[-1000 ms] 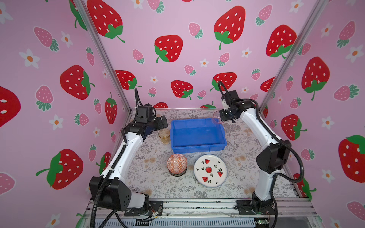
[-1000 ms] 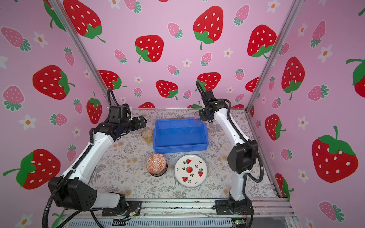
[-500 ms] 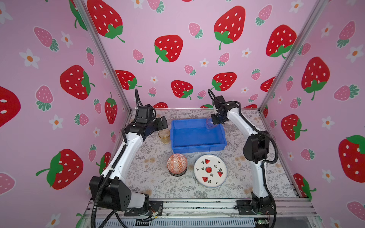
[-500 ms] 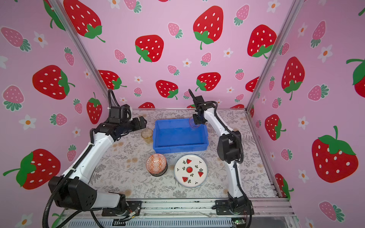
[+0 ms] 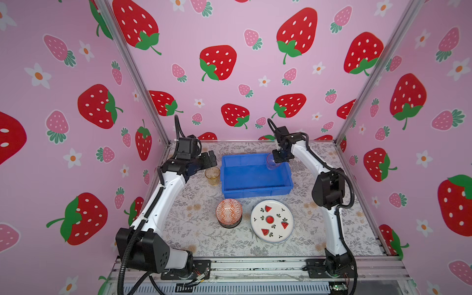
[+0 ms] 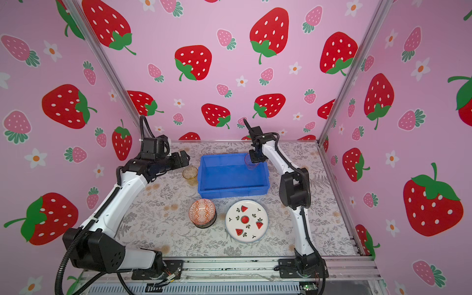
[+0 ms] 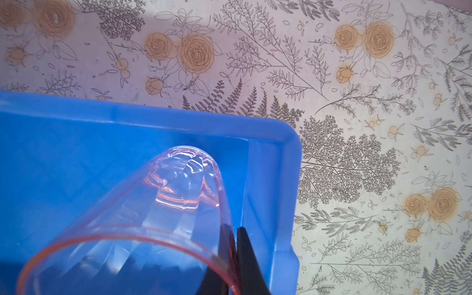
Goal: Place the mixed dishes into the plastic bin
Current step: 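Carry the pink-rimmed cup with the right gripper into the blue bin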
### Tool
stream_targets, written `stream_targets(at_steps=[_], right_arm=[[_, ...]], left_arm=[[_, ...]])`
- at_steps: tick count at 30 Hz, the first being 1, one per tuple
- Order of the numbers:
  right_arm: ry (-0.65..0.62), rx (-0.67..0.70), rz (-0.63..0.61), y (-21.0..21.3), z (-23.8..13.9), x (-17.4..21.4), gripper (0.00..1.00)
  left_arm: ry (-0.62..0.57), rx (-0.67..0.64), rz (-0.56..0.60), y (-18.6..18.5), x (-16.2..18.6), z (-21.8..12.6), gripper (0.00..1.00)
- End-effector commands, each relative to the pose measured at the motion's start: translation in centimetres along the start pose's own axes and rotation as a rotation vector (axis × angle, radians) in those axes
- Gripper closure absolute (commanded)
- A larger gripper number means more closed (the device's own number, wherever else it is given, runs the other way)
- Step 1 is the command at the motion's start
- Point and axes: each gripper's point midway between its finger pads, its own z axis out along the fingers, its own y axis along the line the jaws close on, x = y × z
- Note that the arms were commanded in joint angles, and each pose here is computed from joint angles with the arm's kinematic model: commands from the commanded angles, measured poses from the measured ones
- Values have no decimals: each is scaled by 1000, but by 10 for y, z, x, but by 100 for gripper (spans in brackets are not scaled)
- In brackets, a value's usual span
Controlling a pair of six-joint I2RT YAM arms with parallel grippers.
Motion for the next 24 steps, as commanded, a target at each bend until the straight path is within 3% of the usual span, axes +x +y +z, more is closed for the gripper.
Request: stream_targets(at_steps=[1,13,24], right_arm=[[10,14,16,-6,4,-1,95],[20,23,24,-8,19,-1,92],[6,23,23,-7,21,-4,80]], left_arm=[[7,-14,2,4,3,0,1],[15,-16,-7,4,4,1,1],[21,-23,-9,5,5,3,1]])
